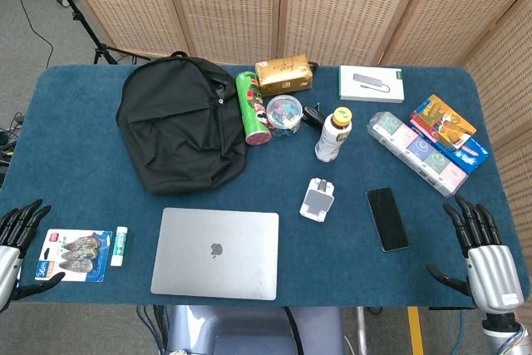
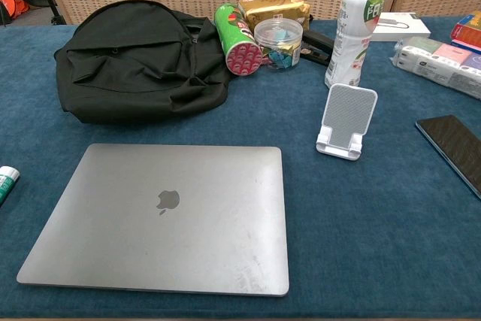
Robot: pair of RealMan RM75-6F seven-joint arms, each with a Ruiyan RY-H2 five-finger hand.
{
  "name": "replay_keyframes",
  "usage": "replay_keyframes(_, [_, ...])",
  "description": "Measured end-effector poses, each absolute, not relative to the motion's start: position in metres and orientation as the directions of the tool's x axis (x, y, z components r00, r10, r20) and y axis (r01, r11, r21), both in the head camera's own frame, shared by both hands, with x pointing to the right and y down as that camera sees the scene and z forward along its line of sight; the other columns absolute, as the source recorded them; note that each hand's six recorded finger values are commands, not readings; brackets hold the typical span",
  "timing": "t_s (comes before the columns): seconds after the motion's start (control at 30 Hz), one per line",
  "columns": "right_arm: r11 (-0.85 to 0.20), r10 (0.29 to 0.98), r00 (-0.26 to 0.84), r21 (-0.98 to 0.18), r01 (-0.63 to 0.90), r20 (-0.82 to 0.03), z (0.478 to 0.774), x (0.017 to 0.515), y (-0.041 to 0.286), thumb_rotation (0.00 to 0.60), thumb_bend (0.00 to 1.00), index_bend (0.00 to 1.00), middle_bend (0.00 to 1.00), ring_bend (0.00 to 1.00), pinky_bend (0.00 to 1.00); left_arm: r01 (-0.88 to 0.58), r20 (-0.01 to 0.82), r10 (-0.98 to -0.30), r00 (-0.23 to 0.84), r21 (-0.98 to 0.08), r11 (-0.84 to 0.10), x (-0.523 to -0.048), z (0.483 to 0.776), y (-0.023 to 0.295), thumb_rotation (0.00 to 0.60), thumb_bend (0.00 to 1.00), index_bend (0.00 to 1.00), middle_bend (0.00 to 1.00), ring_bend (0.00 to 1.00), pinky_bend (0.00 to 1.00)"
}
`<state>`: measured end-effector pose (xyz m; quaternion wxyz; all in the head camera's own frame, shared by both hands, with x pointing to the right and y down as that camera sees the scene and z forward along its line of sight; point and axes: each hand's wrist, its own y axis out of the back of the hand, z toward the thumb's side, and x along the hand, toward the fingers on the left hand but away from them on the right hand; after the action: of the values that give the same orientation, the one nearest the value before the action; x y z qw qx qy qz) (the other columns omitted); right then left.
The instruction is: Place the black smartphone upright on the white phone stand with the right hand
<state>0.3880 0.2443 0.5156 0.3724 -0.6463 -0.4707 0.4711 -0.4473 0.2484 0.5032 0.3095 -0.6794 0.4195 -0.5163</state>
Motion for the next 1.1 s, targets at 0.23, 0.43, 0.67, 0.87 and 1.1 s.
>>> replay_keyframes(0.23, [-0.312, 0.949, 0.130, -0.919, 0.240, -0.288, 0.523, 0.387, 0.244, 0.600, 0.00, 0.00, 0.00, 0.00, 0.00, -0.247, 0.446, -0.889, 0.109, -0.854, -0.458, -0.448, 0.504, 0.249, 0.600, 0.00, 0.00, 0.00, 0.00, 0.00])
replay_keyframes(0.43, [-0.420, 0.900, 0.199, -0.892, 0.166, -0.387, 0.547, 0.389, 0.233, 0.600, 0.00, 0.00, 0.00, 0.00, 0.00, -0.249, 0.445, -0.890, 0.095, -0.855, -0.454, -0.449, 0.506, 0.246, 0.600, 0.00, 0.00, 0.00, 0.00, 0.00])
replay_keyframes(0.67, [-0.610, 0.742, 0.334, -0.792, -0.023, -0.581, 0.587, 0.383, 0.205, 0.600, 0.00, 0.00, 0.00, 0.00, 0.00, -0.256, 0.444, -0.893, 0.077, -0.857, -0.448, -0.450, 0.509, 0.239, 0.600, 0.00, 0.00, 0.00, 0.00, 0.00])
replay_keyframes(0.87, [-0.710, 0.586, 0.386, -0.681, -0.178, -0.712, 0.616, 0.372, 0.176, 0.600, 0.00, 0.00, 0.00, 0.00, 0.00, -0.258, 0.450, -0.890, 0.076, -0.853, -0.453, -0.450, 0.512, 0.237, 0.600, 0.00, 0.00, 0.00, 0.00, 0.00])
replay_keyframes(1.1, [-0.760, 0.481, 0.381, -0.592, -0.267, -0.790, 0.634, 0.358, 0.147, 0.600, 0.00, 0.00, 0.00, 0.00, 0.00, -0.256, 0.459, -0.887, 0.055, -0.852, -0.457, -0.452, 0.519, 0.229, 0.600, 0.00, 0.00, 0.00, 0.00, 0.00])
